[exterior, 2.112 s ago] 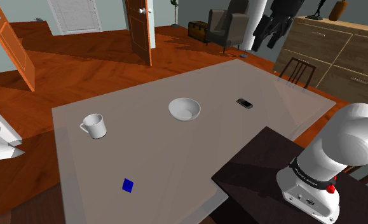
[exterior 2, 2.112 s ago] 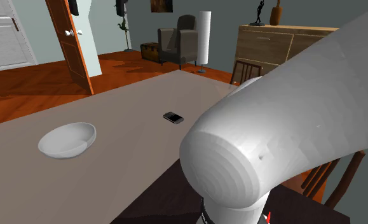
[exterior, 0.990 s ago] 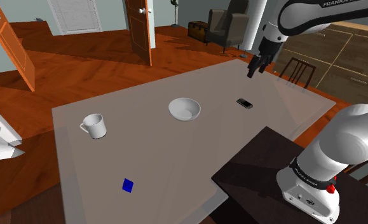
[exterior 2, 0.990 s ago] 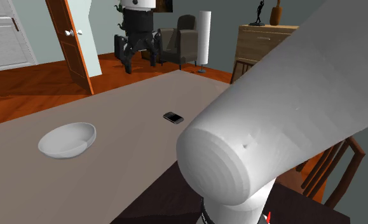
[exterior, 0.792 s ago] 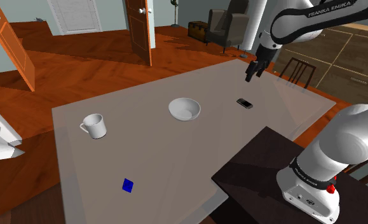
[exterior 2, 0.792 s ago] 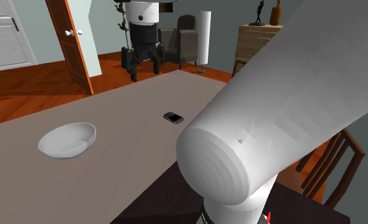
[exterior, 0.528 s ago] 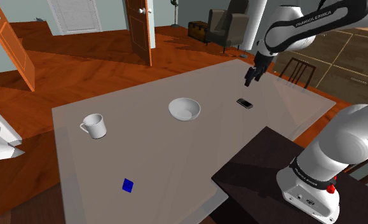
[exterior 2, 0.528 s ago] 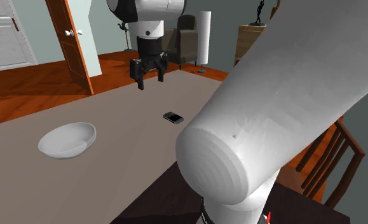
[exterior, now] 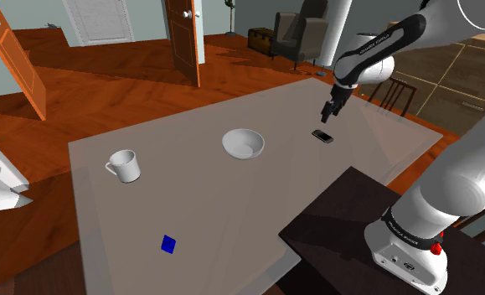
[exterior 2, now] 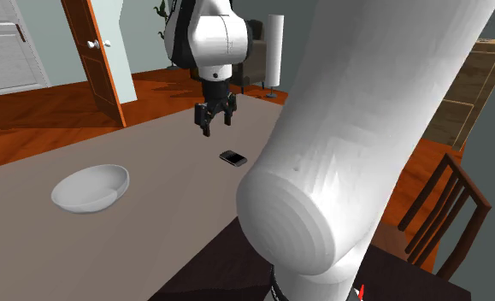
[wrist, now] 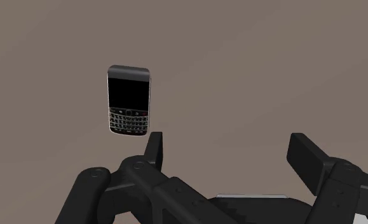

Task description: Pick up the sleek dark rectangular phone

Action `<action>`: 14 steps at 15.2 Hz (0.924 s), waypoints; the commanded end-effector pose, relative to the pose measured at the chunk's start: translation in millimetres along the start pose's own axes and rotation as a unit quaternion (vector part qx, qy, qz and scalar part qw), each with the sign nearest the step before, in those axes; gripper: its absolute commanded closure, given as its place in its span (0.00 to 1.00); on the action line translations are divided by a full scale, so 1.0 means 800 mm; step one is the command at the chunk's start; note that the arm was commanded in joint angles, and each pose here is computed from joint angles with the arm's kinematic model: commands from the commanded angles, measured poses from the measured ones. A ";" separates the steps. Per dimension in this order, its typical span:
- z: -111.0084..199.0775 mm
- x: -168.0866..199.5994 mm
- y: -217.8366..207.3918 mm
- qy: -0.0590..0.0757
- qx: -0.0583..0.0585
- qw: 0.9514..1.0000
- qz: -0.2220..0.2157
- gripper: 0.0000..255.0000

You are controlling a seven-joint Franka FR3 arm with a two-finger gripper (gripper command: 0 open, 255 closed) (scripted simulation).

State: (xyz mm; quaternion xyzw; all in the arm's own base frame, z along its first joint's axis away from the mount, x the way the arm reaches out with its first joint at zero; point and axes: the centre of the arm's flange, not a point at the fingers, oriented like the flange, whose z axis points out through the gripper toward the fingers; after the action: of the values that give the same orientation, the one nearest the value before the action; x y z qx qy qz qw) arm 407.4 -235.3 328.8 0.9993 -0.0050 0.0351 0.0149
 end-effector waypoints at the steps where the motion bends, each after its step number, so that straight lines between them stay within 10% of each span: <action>1: 0.027 0.005 0.018 -0.003 -0.003 1.000 -0.004 0.00; 14: 0.186 0.042 0.133 -0.020 -0.013 0.999 -0.027 0.00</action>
State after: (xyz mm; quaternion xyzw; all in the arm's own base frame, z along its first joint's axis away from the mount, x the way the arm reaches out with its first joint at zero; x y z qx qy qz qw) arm 447.9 -343.0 191.5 0.9993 0.0201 0.0146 0.0281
